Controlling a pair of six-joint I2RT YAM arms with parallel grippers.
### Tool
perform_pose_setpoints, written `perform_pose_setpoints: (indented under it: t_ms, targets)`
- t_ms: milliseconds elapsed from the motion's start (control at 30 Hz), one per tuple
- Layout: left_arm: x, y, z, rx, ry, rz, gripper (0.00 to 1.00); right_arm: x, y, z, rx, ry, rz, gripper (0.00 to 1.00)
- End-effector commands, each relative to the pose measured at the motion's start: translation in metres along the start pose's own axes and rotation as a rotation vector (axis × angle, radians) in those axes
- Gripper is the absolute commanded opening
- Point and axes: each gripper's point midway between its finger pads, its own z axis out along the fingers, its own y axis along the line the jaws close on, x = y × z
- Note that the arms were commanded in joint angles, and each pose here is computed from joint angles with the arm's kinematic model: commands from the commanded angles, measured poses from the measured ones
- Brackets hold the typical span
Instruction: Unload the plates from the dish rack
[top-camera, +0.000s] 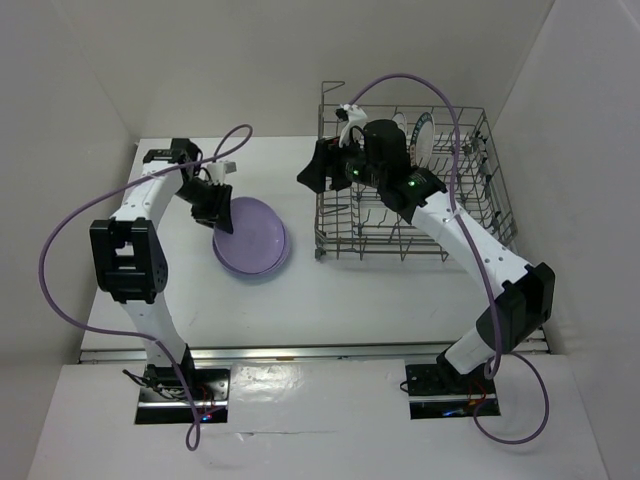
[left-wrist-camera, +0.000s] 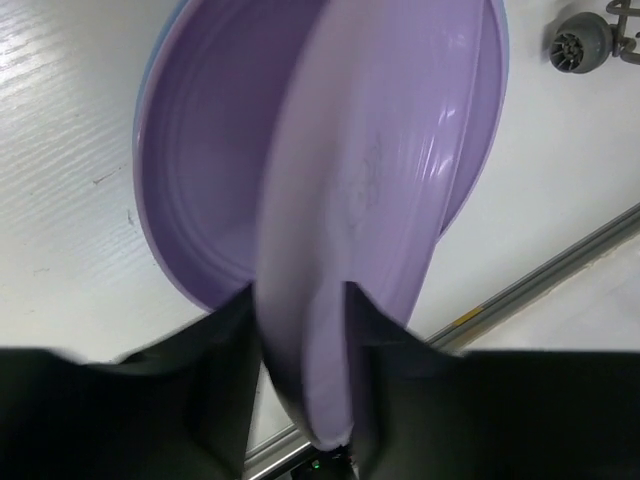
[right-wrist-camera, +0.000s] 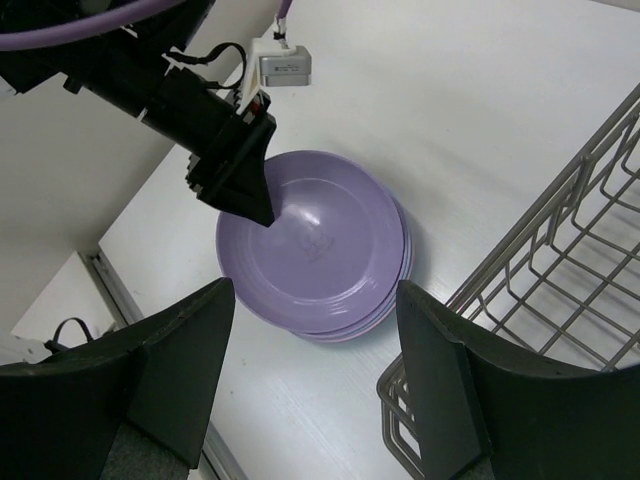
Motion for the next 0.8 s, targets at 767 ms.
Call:
perform_pose_setpoints:
  t_ms: [767]
  targets:
    - [0.003, 0.045, 0.003, -0.565, 0.083, 0.244, 0.83, -0.020, 0.018, -0.019, -0.032, -0.050, -0.049, 0.73]
